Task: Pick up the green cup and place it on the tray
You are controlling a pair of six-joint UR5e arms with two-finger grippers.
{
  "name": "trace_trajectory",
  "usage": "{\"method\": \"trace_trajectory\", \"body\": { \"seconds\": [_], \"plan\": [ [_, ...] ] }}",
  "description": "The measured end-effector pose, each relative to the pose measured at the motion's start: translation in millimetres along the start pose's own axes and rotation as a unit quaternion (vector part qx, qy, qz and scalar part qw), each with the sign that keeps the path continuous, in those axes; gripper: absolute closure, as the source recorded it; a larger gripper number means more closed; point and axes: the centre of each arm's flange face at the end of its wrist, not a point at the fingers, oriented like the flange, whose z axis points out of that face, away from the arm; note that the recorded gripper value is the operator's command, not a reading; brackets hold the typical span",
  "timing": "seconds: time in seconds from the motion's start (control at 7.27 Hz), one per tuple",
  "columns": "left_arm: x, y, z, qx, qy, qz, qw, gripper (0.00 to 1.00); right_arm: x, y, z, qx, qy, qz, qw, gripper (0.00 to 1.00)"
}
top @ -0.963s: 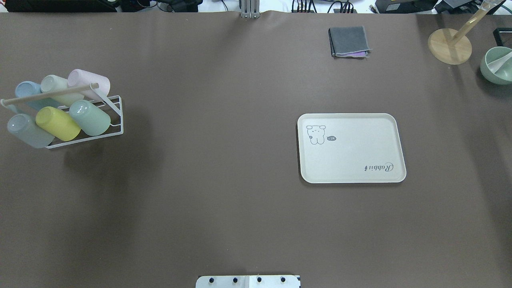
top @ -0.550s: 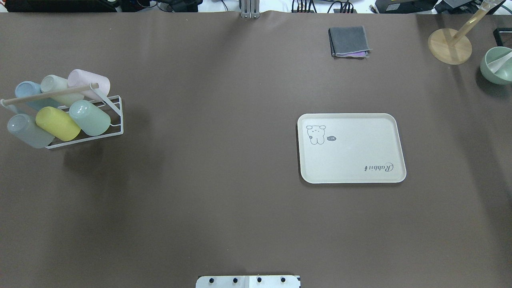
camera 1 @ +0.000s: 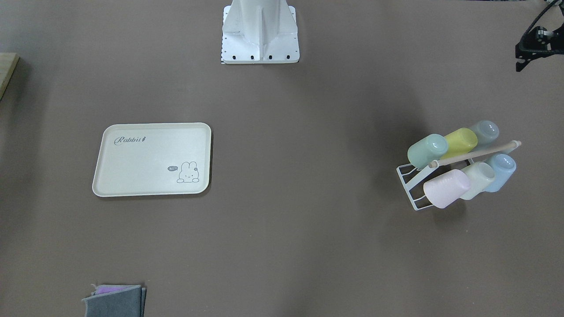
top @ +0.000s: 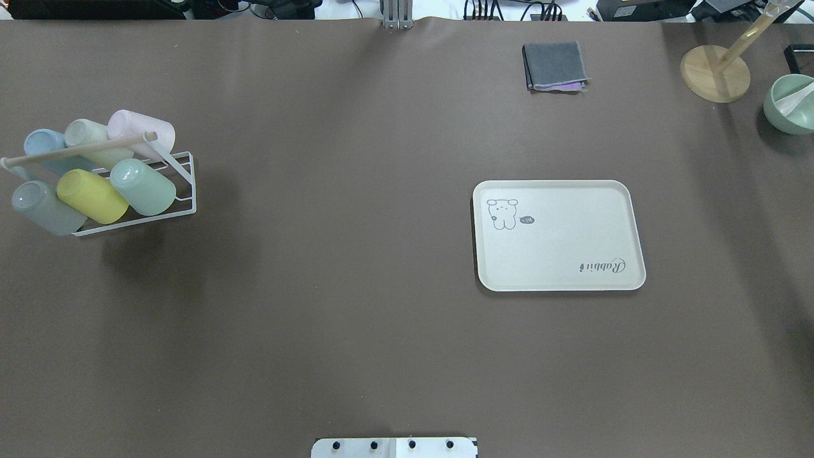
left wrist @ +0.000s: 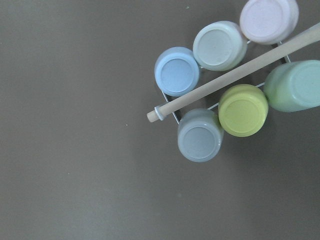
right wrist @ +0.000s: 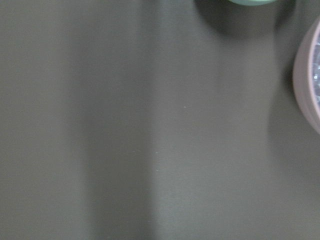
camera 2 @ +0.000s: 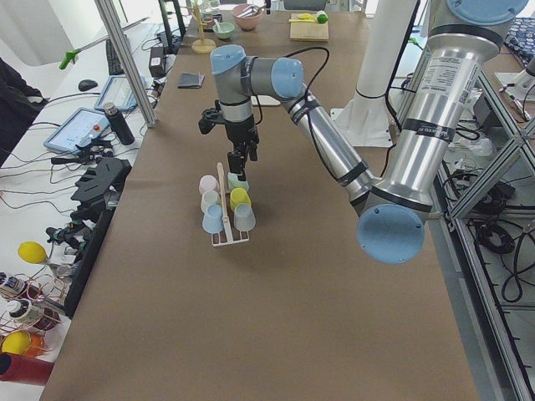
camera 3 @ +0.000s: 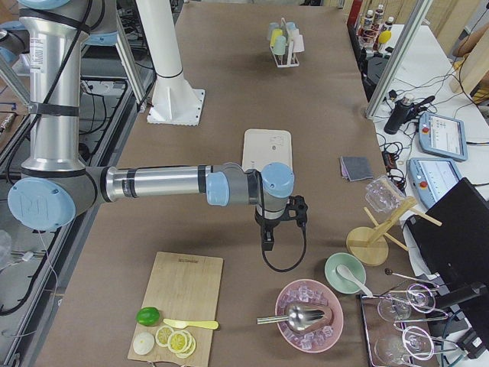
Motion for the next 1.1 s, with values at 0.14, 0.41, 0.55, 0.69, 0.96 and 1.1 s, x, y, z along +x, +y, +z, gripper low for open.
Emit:
{"method": "trace_trajectory", "body": {
  "seconds": [0.14,0.41,0.55,0.69,0.96,1.1],
  "plan": [
    [31.4,-6.7,2.4,-0.005,0.000,0.031,0.9995,0.03,-12.7,-1.3,1.2,-0.003,-0.046,-0.003,0.9989,0.10],
    [97.6,-14.2,27.6,-0.028,-0.013,0.093,0.9951,0.03,-36.5,-6.8,13.0,-0.019,-0.100,-0.013,0.9947,0.08],
    [134.2,-13.8,45.6,-0.038,-0.041,0.117,0.9916,0.03,-48.0,-12.6,20.8,-0.026,-0.108,-0.019,0.9936,0.09],
    [173.4,-13.0,59.2,-0.037,-0.070,0.145,0.9863,0.03,-57.6,-20.5,30.3,-0.028,-0.111,-0.020,0.9932,0.08],
    [241.2,-7.3,88.7,-0.009,-0.133,0.228,0.9646,0.03,-73.3,-49.7,66.4,-0.010,-0.119,-0.016,0.9927,0.08],
    [266.0,-0.6,105.1,0.007,-0.163,0.266,0.9501,0.03,-86.7,-59.9,87.4,0.006,-0.125,-0.006,0.9921,0.08]
  ]
}}
